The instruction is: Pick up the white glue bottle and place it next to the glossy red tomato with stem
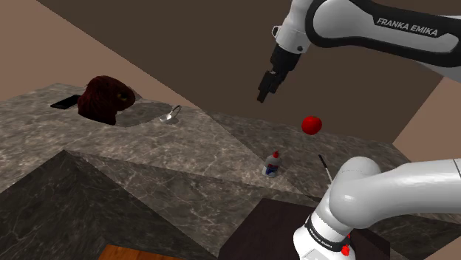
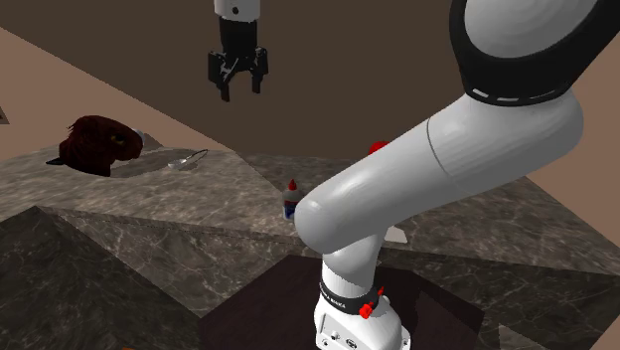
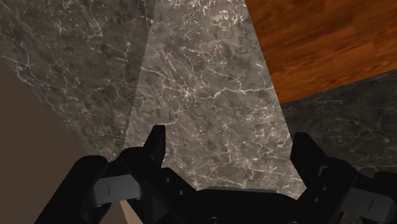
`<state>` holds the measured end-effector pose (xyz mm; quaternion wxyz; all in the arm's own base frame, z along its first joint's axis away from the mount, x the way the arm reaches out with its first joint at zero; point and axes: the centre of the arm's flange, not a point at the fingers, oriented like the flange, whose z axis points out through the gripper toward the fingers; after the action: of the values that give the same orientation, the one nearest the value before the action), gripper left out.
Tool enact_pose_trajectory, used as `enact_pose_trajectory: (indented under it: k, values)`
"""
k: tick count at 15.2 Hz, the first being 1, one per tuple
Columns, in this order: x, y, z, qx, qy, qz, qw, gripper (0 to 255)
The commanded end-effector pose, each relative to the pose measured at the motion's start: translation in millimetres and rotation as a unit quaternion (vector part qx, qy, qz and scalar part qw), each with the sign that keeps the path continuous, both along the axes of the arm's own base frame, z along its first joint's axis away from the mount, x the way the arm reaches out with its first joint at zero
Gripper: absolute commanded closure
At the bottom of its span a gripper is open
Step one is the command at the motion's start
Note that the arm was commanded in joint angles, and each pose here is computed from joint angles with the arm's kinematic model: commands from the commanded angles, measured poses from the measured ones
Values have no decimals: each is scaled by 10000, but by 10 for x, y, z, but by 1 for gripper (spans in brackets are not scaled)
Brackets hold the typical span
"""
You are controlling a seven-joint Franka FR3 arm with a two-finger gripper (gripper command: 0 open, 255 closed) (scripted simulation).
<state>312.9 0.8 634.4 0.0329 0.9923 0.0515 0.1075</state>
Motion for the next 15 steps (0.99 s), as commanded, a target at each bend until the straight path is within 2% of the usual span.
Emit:
enact_pose_trajectory:
  k: [1,4,8,11,15]
  values:
    - [0,0,0,0,0,0,10000,0]
    - [38,80,-385,-319,276,489,9979,0]
    - [46,152,-907,-743,642,1139,9886,0]
    - [22,175,-1301,-1057,914,1620,9768,0]
    - [-45,161,-1823,-1469,1270,2251,9548,0]
